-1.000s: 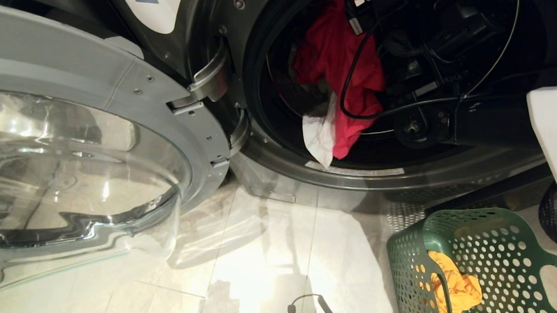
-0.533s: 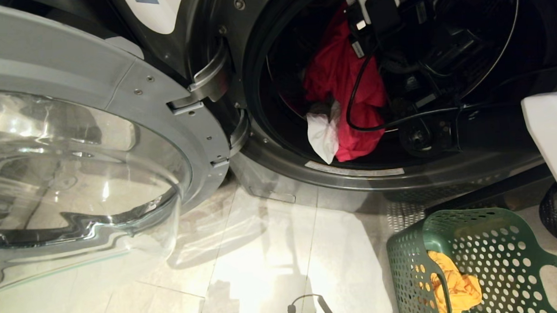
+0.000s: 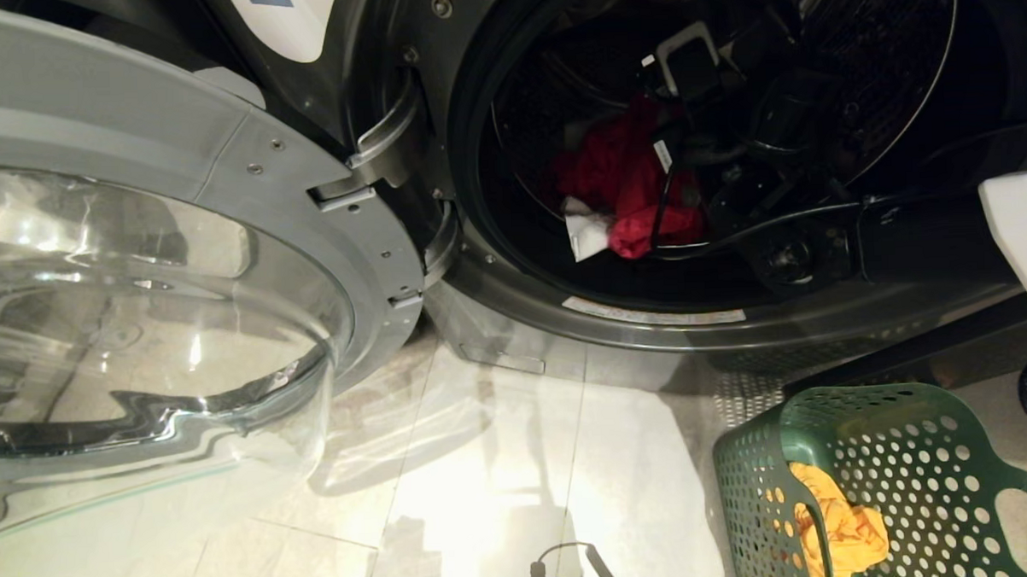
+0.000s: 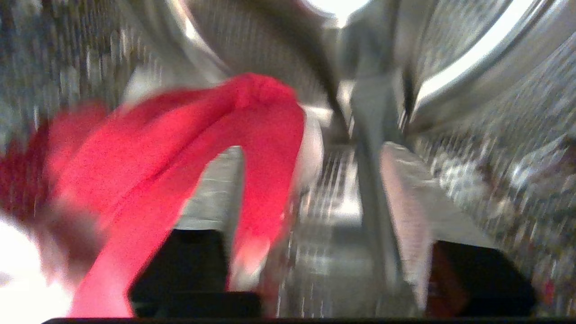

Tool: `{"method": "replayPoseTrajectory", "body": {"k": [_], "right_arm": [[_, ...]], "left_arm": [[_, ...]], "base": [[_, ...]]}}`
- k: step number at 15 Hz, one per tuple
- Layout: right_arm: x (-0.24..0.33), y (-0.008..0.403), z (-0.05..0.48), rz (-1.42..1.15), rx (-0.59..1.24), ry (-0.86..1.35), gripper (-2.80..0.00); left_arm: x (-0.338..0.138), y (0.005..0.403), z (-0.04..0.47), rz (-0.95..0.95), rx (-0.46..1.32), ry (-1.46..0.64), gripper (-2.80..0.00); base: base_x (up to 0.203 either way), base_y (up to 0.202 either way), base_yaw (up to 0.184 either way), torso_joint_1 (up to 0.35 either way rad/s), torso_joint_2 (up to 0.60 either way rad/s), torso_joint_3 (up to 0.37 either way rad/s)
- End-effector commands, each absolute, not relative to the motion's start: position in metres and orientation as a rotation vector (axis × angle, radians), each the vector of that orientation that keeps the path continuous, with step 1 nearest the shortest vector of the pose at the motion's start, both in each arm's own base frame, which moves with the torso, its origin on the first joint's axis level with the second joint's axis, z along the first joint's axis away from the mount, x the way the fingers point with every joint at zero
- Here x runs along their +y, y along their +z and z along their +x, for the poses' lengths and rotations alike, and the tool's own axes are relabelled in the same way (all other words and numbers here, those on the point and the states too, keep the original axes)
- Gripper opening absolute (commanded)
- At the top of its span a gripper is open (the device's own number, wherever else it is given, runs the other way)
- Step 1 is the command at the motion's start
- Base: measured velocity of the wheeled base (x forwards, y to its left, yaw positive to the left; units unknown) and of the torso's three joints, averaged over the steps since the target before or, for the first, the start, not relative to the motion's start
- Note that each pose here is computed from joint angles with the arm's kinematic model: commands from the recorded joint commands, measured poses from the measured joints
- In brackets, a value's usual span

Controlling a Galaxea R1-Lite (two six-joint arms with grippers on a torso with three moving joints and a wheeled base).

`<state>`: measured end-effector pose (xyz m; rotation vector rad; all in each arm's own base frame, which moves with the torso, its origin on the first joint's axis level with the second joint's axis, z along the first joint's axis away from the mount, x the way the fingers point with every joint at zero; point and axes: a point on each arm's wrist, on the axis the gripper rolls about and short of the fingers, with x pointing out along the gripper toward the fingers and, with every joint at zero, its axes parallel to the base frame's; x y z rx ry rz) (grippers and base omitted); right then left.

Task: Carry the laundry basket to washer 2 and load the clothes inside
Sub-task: Place the clothes into the washing machine

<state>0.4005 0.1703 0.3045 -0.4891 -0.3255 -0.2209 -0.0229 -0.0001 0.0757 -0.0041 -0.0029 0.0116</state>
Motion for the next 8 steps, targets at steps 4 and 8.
{"method": "replayPoseTrajectory", "body": {"k": [4, 8], "right_arm": [[0.148, 0.316, 0.332, -0.482, -0.152, -0.135, 0.0], [0.132, 0.315, 0.239, -0.448, 0.04, 0.023, 0.0]], "left_arm": [[0.0, 0.076, -0.023, -0.005, -0.002, 0.011, -2.8], [0.0, 0.076, -0.023, -0.005, -0.003, 0.012, -2.8]], "base": [[0.0, 0.0, 0.0, 0.0, 0.0, 0.0], [0.0, 0.0, 0.0, 0.0, 0.0, 0.0]]}}
